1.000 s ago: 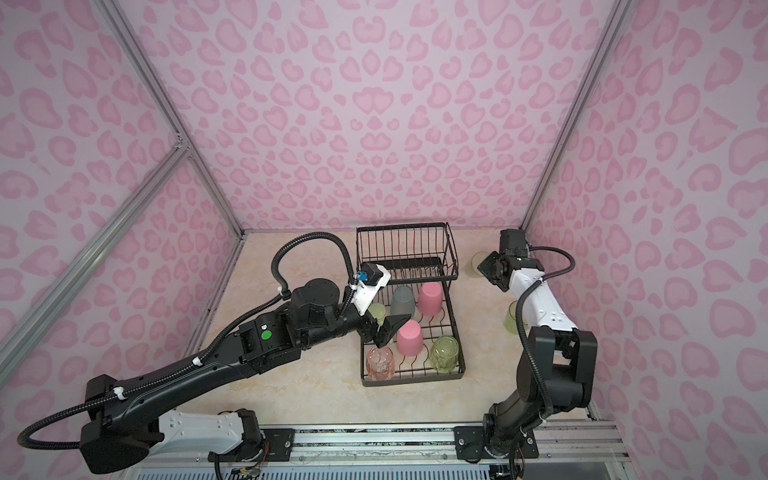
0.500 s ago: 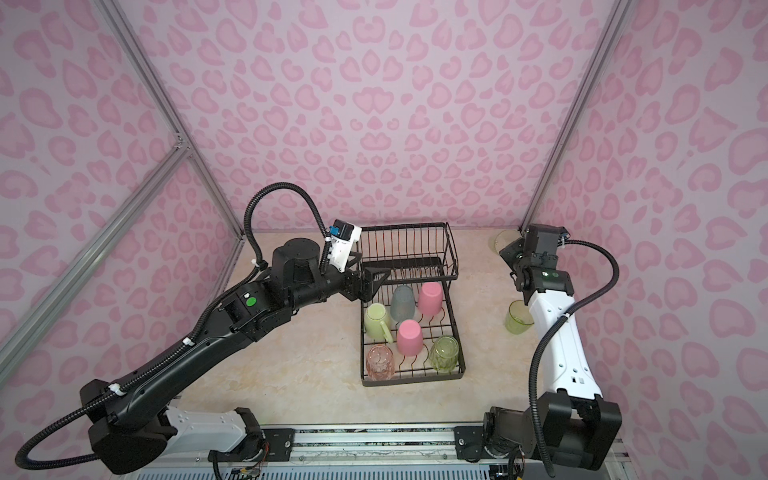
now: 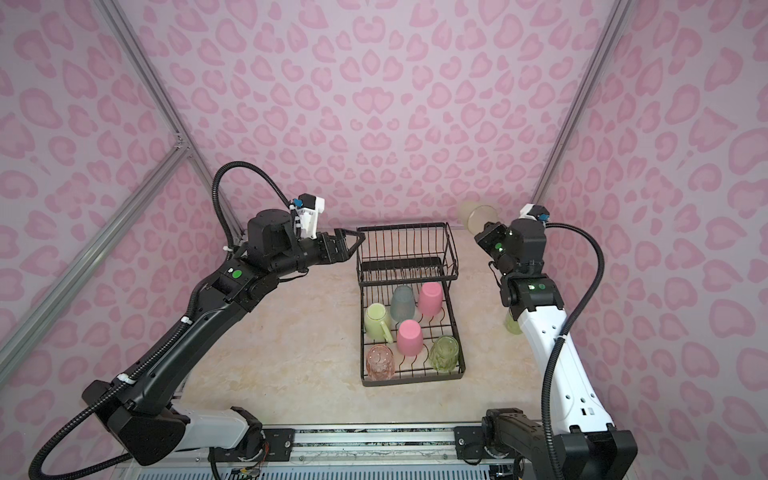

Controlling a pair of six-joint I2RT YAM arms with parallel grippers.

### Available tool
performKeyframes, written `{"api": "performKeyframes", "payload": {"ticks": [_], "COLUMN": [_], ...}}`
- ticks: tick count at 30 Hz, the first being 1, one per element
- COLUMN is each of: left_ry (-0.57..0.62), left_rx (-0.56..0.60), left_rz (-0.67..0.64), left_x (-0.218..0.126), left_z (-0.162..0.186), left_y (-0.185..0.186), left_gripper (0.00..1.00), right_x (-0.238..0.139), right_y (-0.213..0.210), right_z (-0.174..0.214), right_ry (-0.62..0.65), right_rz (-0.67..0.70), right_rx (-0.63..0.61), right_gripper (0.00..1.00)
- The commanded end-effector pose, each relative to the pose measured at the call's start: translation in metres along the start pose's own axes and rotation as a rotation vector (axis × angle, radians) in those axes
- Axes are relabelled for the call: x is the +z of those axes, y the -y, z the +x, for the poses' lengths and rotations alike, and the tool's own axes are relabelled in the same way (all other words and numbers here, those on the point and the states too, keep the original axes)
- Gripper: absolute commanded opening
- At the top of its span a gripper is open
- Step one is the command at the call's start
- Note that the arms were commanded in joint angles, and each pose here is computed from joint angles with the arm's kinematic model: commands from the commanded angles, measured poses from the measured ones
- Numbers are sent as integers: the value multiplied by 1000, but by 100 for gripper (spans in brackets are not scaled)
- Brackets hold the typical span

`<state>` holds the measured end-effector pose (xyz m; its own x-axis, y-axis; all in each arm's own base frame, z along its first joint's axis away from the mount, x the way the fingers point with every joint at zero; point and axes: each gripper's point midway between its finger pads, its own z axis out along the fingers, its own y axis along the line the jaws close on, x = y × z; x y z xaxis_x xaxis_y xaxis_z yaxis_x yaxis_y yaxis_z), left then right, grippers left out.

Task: Load the cups into the dish rack
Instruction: 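Lift the textured cup above the rack with the right gripper while the left gripper rises, then bring the textured cup to the left gripper while the left gripper closes on it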

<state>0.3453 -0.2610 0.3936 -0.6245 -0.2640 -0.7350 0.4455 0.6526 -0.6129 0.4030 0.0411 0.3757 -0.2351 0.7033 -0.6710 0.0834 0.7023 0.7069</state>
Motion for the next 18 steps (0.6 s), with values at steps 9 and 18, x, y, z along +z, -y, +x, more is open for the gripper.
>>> {"api": "performKeyframes", "payload": {"ticks": [9, 18], "left_ry": [176, 233], "left_rx": [-317, -513], "left_rz": [85, 126], "left_x": [-16, -16], "left_z": [-47, -61], "left_y": [-16, -35], "left_gripper": [98, 98], "right_x": [30, 37], "right_y": [-109, -150], "right_z": [73, 112], "right_ry": [-173, -248], "right_rz": [-394, -557], "right_rx": [-42, -10], "right_gripper": [0, 0]}}
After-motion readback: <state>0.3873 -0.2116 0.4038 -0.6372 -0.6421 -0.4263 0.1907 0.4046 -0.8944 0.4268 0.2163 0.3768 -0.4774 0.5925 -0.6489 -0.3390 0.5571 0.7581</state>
